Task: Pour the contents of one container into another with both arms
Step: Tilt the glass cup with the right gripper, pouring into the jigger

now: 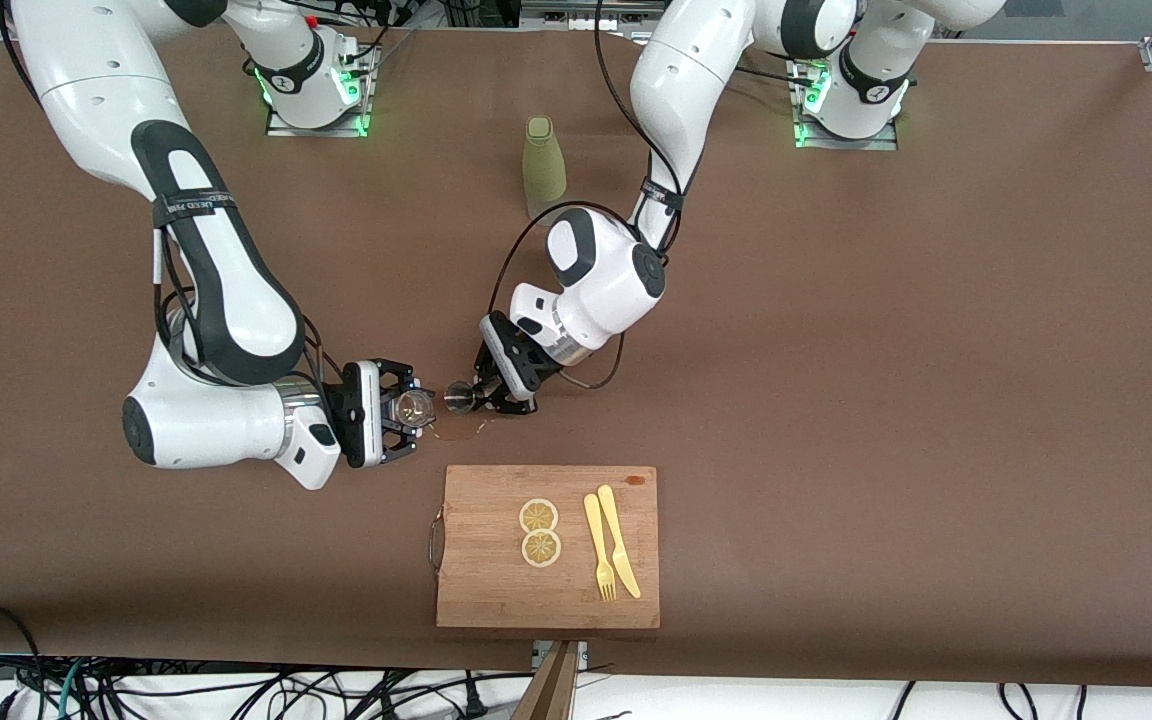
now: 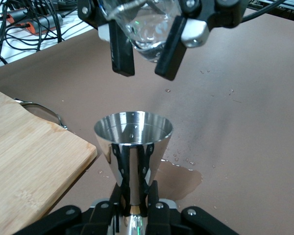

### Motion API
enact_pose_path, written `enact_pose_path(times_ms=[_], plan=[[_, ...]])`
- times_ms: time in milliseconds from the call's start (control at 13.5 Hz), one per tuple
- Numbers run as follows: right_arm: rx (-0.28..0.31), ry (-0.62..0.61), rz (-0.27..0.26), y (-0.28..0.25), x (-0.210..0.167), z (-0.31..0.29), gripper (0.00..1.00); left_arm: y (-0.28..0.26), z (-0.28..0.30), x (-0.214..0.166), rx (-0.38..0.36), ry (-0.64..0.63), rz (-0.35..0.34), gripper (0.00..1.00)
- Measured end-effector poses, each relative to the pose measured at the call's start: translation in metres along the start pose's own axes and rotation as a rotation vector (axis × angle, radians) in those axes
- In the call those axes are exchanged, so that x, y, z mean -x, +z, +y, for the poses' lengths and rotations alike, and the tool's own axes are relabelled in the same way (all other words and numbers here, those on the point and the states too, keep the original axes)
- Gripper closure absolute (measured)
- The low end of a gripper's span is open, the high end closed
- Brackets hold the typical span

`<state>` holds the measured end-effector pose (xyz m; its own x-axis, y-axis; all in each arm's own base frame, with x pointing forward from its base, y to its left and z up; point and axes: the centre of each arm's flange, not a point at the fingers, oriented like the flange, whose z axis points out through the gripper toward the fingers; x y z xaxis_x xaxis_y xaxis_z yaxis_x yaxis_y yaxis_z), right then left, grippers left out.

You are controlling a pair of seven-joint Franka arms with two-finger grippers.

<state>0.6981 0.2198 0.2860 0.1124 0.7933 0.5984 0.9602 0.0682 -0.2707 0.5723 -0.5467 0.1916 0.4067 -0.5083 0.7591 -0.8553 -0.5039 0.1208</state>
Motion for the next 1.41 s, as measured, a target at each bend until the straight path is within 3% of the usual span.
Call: enact_pose_path(times_ms=[666,1406], plan=[[-0.009,-0.027,-0.054,0.008,-0.006,-0.003,0.62,-0.002,-0.002,-0.001,-0.006,0.003,0.001,0.78],[-0.017,-0.039,-0.189,0.027,-0.025,-0.012,0.62,-0.004,-0.009,-0.001,-0.032,-0.007,0.004,0.78]])
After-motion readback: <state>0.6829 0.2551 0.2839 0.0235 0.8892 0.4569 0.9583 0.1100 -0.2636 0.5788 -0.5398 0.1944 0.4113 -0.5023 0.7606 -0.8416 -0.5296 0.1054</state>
